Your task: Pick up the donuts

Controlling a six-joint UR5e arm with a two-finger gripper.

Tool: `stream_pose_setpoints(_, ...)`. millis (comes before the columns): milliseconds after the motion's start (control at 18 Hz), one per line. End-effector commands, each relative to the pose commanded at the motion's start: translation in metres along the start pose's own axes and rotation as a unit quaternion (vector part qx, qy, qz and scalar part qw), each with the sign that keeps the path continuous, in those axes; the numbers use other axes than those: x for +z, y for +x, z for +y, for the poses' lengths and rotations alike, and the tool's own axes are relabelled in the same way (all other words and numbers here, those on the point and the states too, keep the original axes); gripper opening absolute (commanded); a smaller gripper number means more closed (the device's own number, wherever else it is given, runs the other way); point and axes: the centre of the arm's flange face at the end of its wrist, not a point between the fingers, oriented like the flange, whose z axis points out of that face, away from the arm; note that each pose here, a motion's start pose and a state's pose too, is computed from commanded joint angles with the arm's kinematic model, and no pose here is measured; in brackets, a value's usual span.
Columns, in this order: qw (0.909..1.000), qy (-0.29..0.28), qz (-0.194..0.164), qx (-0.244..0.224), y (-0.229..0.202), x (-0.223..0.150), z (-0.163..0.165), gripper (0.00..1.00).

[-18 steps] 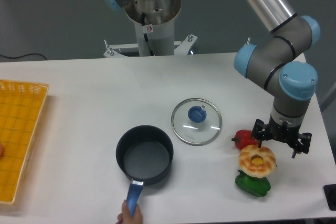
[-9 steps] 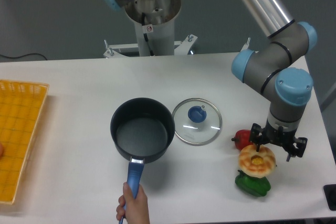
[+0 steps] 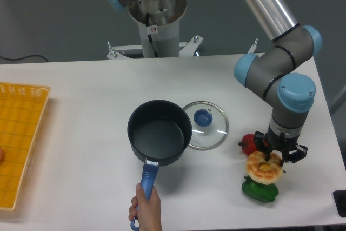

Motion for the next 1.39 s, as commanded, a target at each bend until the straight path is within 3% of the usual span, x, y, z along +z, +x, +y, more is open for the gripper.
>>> stream_pose_setpoints(167,1.0000,-0.004,0.003,-0.001,0.003,0.002,0.003,0.08)
stream_pose_setpoints(778,1.0000,-0.003,0.001,0.003,0.035,-0.043,0.013,0.07)
stream_pose_setpoints(1167,0.9989,-0.021,0.039,0.012,0.060,-0.084,0.016,0.08)
stream_pose_setpoints(1389,0.9968,-0.030,0.061,0.041,0.064,-0.099,0.023,0.08)
